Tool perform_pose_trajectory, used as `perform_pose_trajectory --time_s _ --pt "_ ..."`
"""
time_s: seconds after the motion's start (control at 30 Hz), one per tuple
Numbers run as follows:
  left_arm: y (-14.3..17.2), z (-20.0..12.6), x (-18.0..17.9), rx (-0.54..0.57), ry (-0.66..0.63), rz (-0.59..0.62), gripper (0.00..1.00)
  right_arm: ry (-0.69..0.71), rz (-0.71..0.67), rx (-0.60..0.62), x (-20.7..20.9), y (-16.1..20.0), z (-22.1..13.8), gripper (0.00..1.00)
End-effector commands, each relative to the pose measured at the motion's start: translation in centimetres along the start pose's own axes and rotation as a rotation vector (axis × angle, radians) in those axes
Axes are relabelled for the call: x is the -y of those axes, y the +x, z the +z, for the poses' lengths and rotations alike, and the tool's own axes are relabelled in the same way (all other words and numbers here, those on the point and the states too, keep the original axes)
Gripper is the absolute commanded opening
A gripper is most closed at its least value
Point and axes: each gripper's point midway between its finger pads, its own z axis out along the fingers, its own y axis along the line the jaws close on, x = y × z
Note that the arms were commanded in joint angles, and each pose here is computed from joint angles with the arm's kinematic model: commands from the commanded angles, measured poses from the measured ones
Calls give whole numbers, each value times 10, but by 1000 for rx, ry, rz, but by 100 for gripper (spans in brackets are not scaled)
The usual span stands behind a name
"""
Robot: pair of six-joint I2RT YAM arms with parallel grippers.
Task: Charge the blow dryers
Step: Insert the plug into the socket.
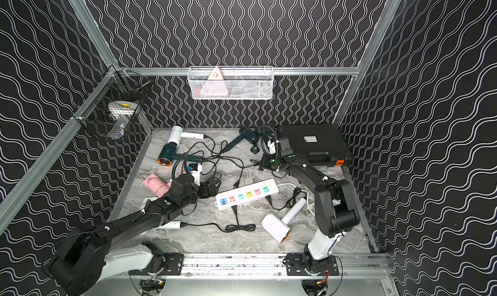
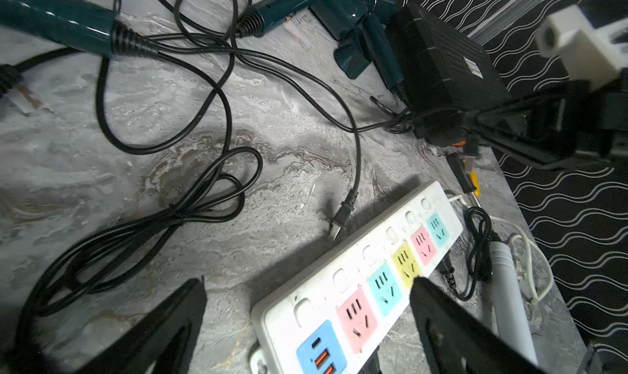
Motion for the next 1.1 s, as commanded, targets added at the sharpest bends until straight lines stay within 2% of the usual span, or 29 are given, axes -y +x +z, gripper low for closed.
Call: perform_pose_trajectory --time_s 0.0,0.27,0.8,0.9,1.07 --pt "-8 2 19 16 89 33 97 -97 16 71 -19 -21 5 0" --pt "6 15 46 -51 233 46 92 -157 56 102 -25 0 1 0" --pt "22 25 70 -113 299 106 88 -234 83 49 -34 22 0 0" --pt "24 26 70 -120 300 108 88 -217 85 28 -39 25 6 0" --pt "26 28 68 -128 293 115 88 -110 60 12 -40 32 15 0"
